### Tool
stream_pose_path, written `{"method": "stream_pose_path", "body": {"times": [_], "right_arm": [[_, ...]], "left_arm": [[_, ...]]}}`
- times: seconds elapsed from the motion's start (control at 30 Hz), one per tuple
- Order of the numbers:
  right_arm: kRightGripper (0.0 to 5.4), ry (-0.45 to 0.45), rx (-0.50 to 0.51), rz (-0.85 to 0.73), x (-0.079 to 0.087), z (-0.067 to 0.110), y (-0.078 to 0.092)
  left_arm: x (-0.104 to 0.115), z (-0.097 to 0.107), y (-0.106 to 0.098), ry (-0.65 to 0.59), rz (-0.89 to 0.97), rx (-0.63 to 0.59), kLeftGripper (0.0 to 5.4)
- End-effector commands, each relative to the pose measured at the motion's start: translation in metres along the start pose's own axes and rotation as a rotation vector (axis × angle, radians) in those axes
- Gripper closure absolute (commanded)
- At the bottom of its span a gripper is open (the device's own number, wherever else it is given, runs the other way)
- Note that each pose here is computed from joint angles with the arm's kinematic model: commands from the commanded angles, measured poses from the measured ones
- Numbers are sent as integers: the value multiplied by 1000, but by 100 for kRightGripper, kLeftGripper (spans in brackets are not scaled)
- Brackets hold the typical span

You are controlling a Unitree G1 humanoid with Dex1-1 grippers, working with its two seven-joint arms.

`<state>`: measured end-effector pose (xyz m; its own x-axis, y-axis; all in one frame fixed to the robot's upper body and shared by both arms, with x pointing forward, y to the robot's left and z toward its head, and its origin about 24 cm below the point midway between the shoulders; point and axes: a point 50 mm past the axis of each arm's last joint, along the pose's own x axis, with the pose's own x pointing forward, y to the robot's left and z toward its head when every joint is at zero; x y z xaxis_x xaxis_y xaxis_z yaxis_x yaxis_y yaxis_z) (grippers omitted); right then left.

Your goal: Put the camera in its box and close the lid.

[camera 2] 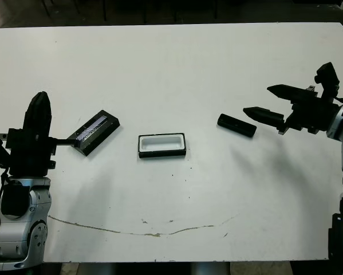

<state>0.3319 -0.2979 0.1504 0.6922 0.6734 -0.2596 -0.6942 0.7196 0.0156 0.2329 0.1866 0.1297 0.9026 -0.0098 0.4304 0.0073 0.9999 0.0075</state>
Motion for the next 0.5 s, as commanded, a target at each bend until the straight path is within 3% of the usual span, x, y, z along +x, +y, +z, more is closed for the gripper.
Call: {"method": "stream_pose_path", "body": {"times": [0.03, 0.5], "right_arm": [[1, 27, 32, 5, 6, -9, 2], [1, 65, 59, 35, 18, -17, 5]], "left_arm": [[-4, -7, 3, 36, -3, 10, 540], [-4, -10, 4, 44, -8, -15, 540]]}}
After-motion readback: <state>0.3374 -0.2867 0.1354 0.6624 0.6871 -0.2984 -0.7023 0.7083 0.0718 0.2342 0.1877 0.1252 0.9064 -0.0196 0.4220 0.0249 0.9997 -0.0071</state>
